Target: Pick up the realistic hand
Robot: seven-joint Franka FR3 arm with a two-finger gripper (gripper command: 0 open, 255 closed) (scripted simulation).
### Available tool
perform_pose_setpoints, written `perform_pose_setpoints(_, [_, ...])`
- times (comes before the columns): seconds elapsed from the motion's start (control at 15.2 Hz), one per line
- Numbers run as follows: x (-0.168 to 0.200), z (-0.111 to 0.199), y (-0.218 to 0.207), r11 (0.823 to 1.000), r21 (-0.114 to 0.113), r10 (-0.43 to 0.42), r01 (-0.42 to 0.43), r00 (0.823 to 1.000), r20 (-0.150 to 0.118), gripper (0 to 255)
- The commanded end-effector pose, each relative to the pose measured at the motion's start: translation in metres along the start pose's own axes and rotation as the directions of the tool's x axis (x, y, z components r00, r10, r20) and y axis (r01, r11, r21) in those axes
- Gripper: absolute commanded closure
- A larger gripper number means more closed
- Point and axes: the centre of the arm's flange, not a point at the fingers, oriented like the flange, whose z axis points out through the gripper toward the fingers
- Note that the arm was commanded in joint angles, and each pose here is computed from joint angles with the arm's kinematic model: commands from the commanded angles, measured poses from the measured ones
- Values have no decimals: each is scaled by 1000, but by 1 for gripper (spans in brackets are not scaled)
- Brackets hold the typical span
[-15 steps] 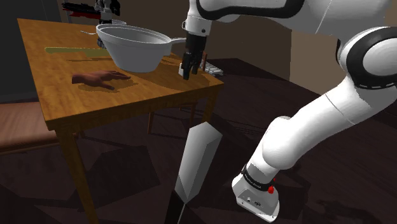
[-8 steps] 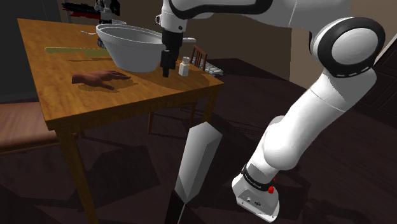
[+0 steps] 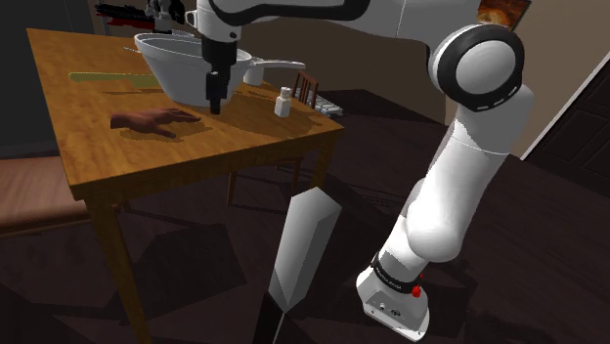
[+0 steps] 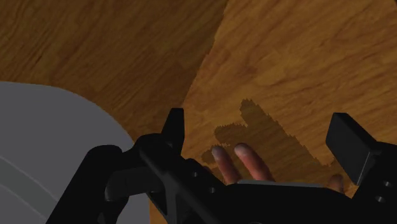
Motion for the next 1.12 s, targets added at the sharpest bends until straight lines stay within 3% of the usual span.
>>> perform_pose_setpoints(0.0, [25, 5, -6, 998, -18, -55, 55, 998, -7, 0])
perform_pose_setpoints(0.4, [96, 6, -37, 971, -71, -230, 227, 973, -24, 0])
perform_pose_setpoints(0.86, [168, 8, -87, 901, -134, -420, 412, 907, -32, 0])
perform_pose_setpoints(1.06, [167, 24, -89, 901, -134, -420, 412, 907, -32, 0])
